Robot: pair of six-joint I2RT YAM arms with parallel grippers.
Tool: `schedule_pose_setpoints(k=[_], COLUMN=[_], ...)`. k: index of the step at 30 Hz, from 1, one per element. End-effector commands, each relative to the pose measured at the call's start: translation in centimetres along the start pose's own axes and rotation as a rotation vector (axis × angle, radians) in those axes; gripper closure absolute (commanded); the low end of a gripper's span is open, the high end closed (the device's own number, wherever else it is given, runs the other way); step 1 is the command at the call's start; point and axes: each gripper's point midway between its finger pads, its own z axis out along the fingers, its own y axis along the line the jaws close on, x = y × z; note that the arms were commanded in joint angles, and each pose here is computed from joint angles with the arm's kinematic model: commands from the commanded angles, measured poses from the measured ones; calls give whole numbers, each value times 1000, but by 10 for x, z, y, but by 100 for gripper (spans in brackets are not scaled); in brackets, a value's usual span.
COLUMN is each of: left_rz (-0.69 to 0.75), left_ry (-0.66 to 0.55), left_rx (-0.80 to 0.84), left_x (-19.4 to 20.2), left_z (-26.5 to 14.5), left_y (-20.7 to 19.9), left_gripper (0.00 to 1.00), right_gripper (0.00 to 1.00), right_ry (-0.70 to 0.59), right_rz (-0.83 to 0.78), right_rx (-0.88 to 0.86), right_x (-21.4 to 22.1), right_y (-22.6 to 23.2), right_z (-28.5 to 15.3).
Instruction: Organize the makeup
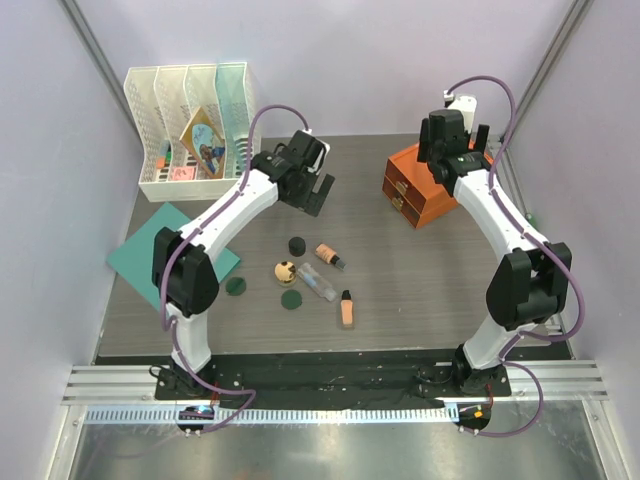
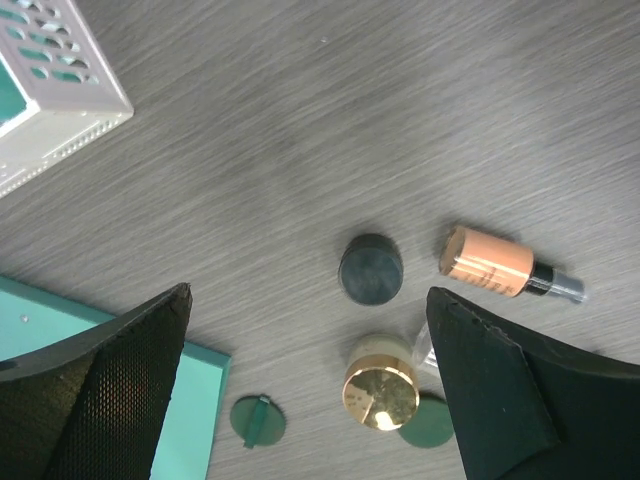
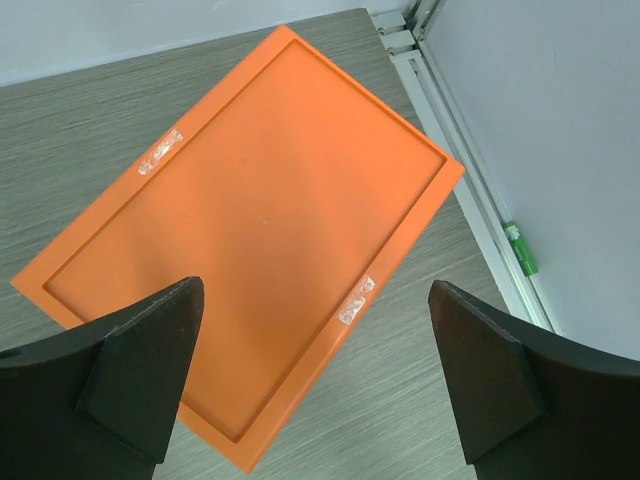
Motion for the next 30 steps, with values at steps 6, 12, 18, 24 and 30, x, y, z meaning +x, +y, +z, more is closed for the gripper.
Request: schedule_pose_setpoints(k=[6, 12, 18, 24, 30], left_rz=[-65, -127, -254, -694, -938], left_ry=[-154, -137, -118, -53, -103], left_rx=[319, 430, 680, 999, 1180], left_x=[-78, -80, -91, -121, -140], left_z=[-13, 6, 16, 31, 60], left_y=[-57, -81, -120, -132, -141], left_gripper=[0, 0, 0, 0, 0], right_gripper=[7, 59, 99, 99, 99], right_ry=[3, 159, 286, 362, 441], right_rz=[44, 186, 241, 223, 196], right_rx=[-53, -137, -232, -263, -274], right_x=[-34, -23, 0, 26, 55], right_y=[12, 14, 26, 37, 42], right_z=[11, 55, 80, 88, 91])
